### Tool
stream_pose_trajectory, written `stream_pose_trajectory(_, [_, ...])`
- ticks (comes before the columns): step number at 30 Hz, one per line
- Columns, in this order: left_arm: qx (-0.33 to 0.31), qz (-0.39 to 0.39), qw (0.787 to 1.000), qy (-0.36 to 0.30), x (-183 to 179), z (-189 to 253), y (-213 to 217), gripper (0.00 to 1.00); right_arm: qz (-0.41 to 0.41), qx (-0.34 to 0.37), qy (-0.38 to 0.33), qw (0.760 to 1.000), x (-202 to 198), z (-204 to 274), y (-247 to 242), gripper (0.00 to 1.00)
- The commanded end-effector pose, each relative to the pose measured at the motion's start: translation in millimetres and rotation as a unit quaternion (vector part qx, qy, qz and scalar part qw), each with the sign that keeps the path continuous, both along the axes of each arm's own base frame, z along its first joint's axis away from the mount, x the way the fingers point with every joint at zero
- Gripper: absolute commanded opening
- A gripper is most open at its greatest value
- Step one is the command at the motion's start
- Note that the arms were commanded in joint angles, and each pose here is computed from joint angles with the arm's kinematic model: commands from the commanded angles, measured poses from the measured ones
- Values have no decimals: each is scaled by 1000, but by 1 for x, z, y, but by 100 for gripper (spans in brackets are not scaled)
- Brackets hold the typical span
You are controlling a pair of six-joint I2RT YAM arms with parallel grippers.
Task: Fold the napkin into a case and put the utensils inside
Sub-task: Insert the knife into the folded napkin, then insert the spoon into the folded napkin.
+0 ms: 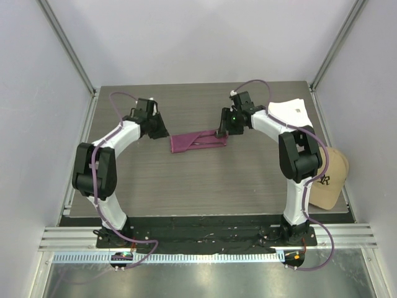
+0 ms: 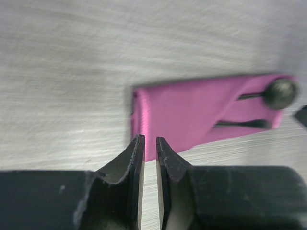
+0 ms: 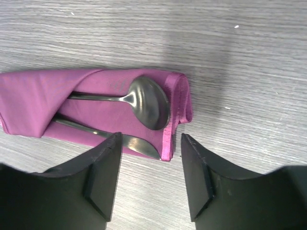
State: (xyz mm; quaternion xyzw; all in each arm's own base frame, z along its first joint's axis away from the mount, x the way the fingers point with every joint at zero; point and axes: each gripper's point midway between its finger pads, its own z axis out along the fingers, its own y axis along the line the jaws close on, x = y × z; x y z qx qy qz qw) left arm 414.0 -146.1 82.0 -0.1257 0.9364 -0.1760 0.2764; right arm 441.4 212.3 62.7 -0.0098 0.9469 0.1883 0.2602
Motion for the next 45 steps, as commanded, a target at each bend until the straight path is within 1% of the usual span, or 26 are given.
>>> stream_pose_trajectory(1, [-52, -13, 998, -45, 22, 35, -22, 18, 7, 11, -38, 999, 15, 32, 6, 54])
stream_pose_trajectory(2, [-61, -14, 997, -49, 27, 38, -25, 16, 4, 10, -40, 999, 19, 32, 6, 49])
stream_pose_trajectory(3, [-67, -13, 997, -39, 29, 30, -28, 14, 4, 7, -34, 999, 19, 25, 6, 38])
stream_pose_trajectory(4, [-76, -19, 996, -36, 29, 29, -34, 11, -1, 3, -38, 999, 22, 26, 4, 35])
stream_pose_trajectory(6, [-79, -20, 996, -35, 34, 24, -38, 10, 0, -6, -39, 999, 24, 22, 2, 24])
stream_pose_trajectory(13, [-71, -21, 997, -14, 36, -2, -42, 4, 7, -22, -36, 999, 28, 11, -1, 27])
stream_pose_trajectory(24, [-45, -16, 999, 10, 27, -26, -32, 4, 15, -24, -23, 999, 27, 0, 1, 27])
stream_pose_trajectory(45, [-43, -18, 999, 13, 25, -30, -33, 3, 34, -10, -16, 999, 22, 0, 29, 25])
